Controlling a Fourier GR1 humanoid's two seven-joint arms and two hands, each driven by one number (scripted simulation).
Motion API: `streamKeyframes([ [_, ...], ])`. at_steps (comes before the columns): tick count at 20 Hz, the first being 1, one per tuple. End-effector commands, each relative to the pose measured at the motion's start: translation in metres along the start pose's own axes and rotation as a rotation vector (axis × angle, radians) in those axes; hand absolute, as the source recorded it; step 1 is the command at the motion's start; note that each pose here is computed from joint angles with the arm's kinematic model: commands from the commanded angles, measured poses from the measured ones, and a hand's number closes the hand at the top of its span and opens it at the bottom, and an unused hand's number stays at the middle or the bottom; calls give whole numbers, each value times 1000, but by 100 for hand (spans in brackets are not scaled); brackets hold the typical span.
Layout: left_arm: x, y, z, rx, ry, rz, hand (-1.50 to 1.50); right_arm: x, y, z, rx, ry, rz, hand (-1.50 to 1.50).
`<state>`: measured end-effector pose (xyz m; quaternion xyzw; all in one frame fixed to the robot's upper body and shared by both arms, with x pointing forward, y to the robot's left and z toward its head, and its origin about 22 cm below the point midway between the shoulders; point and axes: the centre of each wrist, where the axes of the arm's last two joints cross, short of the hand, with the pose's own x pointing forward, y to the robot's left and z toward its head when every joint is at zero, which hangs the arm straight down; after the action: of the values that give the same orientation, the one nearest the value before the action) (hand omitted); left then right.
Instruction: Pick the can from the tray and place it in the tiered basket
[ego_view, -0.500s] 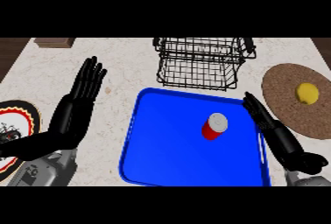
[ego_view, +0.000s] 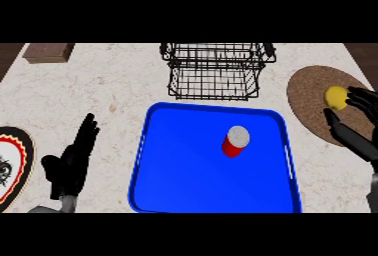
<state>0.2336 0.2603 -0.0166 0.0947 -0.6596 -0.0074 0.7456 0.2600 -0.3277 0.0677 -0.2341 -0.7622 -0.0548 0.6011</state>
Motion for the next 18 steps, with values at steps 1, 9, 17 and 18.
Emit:
streamKeyframes([
  [1, -32, 7, 19, 59, 152, -32, 0, -6, 3, 12, -414, 93, -108, -150],
  [9, -26, -5, 19, 39, 136, -39, 0, 64, 6, 69, -225, 100, 45, -150],
  [17, -33, -10, 19, 31, 124, -60, 0, 80, 3, 87, 148, 343, 470, -150],
  [18, -33, -12, 16, 21, 128, -40, 0, 90, 7, 88, 170, 347, 496, -150],
])
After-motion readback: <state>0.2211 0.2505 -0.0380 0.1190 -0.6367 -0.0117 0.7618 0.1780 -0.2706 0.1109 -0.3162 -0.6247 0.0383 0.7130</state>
